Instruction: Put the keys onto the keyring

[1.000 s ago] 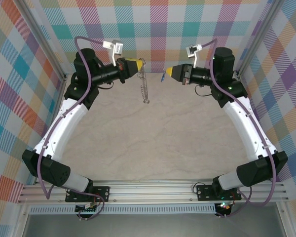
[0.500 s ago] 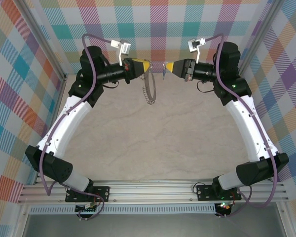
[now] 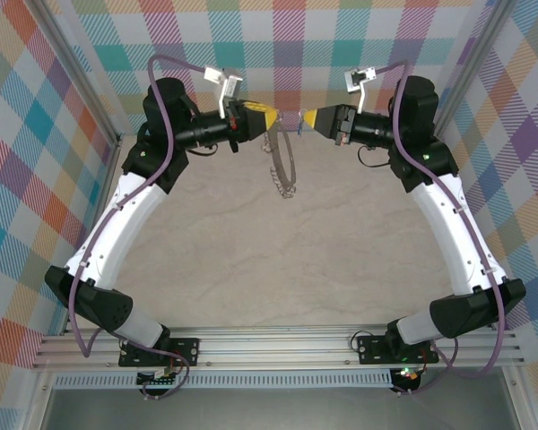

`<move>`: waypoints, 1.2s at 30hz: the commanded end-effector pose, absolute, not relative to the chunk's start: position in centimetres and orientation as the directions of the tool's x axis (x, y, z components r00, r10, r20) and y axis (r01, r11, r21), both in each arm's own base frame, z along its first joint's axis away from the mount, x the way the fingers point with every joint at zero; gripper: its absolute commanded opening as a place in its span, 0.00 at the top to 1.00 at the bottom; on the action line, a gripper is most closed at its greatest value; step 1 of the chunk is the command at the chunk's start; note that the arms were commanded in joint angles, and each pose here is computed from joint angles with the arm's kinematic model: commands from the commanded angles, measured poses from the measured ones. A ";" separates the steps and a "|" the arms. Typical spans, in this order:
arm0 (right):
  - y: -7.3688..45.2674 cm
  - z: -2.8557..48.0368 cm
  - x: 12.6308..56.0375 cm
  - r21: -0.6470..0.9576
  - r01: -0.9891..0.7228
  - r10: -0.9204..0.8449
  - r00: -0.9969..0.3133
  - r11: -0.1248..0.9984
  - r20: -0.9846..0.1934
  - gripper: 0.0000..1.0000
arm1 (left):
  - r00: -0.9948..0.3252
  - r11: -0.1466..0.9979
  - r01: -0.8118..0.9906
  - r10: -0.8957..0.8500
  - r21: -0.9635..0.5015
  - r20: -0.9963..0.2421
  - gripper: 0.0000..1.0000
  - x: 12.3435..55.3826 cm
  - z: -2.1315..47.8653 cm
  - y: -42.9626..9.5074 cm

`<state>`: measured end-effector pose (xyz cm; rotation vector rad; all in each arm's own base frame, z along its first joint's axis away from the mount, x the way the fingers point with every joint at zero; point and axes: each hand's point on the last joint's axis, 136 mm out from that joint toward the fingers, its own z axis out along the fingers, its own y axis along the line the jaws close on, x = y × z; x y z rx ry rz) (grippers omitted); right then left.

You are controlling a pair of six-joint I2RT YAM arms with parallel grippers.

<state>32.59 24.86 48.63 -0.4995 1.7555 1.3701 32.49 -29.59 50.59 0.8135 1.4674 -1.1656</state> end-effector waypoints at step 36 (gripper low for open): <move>27.5 53.3 30.7 0.411 -0.829 0.143 -0.387 0.379 -0.911 1.00 | 0.059 0.297 0.953 0.002 0.057 -0.998 1.00 30.0 54.6 -29.9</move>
